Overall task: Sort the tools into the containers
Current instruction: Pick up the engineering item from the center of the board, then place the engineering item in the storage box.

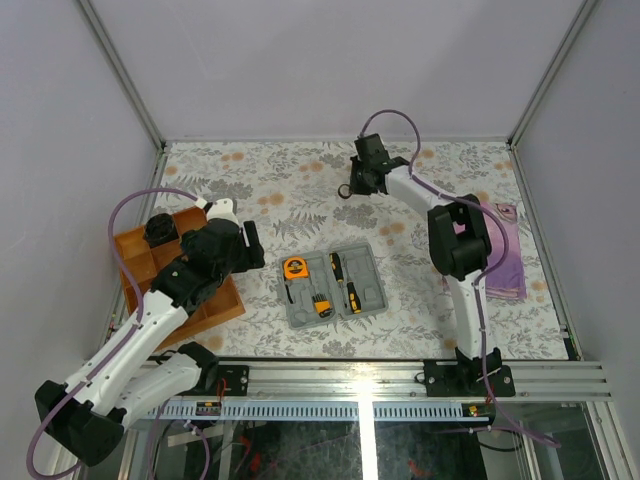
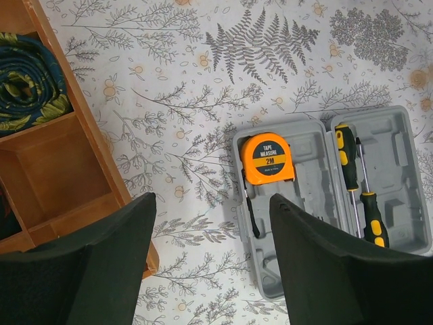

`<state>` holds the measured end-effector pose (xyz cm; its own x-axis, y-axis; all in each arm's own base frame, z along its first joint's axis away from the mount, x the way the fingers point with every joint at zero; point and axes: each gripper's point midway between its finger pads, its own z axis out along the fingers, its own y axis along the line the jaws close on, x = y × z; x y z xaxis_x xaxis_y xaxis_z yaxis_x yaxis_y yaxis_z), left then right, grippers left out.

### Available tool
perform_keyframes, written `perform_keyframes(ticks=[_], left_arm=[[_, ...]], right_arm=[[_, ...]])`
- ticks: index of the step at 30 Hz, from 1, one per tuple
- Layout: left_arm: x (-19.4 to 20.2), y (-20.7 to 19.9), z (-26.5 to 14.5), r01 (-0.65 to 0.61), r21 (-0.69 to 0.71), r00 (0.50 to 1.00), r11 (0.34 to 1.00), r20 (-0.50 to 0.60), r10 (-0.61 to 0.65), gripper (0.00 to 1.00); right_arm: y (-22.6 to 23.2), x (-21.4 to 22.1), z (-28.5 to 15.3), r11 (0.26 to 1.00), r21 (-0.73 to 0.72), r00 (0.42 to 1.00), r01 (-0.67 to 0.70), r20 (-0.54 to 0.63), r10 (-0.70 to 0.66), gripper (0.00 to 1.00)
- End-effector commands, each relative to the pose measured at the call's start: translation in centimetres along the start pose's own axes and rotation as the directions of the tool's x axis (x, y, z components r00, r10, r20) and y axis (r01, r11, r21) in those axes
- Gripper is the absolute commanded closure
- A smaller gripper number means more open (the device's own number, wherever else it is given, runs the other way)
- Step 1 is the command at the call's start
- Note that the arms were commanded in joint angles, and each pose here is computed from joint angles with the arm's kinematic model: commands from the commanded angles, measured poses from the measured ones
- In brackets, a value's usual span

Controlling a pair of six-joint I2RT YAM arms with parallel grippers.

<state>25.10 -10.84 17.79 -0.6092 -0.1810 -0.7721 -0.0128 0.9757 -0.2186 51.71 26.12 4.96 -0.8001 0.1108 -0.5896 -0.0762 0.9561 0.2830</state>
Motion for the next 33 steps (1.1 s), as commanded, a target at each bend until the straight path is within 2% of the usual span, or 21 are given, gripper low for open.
perform_keyframes(ticks=[1, 5, 14, 18, 22, 25, 33], left_arm=[[0.1, -0.6, 0.2, -0.005, 0.031, 1.0, 1.0, 0.005, 0.005, 0.33], [0.2, -0.9, 0.3, -0.008, 0.041, 1.0, 0.999, -0.002, 0.009, 0.33], [0.5, -1.1, 0.6, -0.012, 0.049, 1.0, 0.999, -0.018, 0.013, 0.33], [0.6, -1.2, 0.6, -0.012, 0.052, 1.0, 0.999, -0.021, 0.013, 0.33], [0.7, -1.2, 0.7, -0.014, 0.056, 1.0, 0.998, -0.027, 0.015, 0.33], [0.7, -1.4, 0.7, -0.013, 0.061, 0.999, 0.998, -0.03, 0.015, 0.33], [0.8, -1.4, 0.7, -0.014, 0.062, 0.999, 0.998, -0.033, 0.016, 0.33]], right_arm=[[1.0, -4.2, -5.0, 0.999, -0.023, 0.988, -0.035, 0.153, 0.038, 1.0], [0.3, -3.4, -7.0, 0.998, -0.017, 0.984, -0.057, 0.17, 0.059, 1.0], [-1.5, 2.2, -10.4, 0.996, -0.014, 0.992, -0.085, 0.088, 0.086, 1.0], [-2.6, 4.3, -12.2, 0.994, 0.014, 0.988, -0.109, 0.108, 0.107, 1.0], [-3.2, 5.8, -13.8, 0.997, 0.043, 0.988, -0.07, 0.143, 0.063, 1.0], [-2.9, 7.0, -14.7, 0.999, 0.038, 0.992, -0.029, 0.127, 0.024, 1.0], [1.1, 11.3, -17.6, 0.99, -0.028, 0.982, 0.137, 0.138, -0.132, 1.0]])
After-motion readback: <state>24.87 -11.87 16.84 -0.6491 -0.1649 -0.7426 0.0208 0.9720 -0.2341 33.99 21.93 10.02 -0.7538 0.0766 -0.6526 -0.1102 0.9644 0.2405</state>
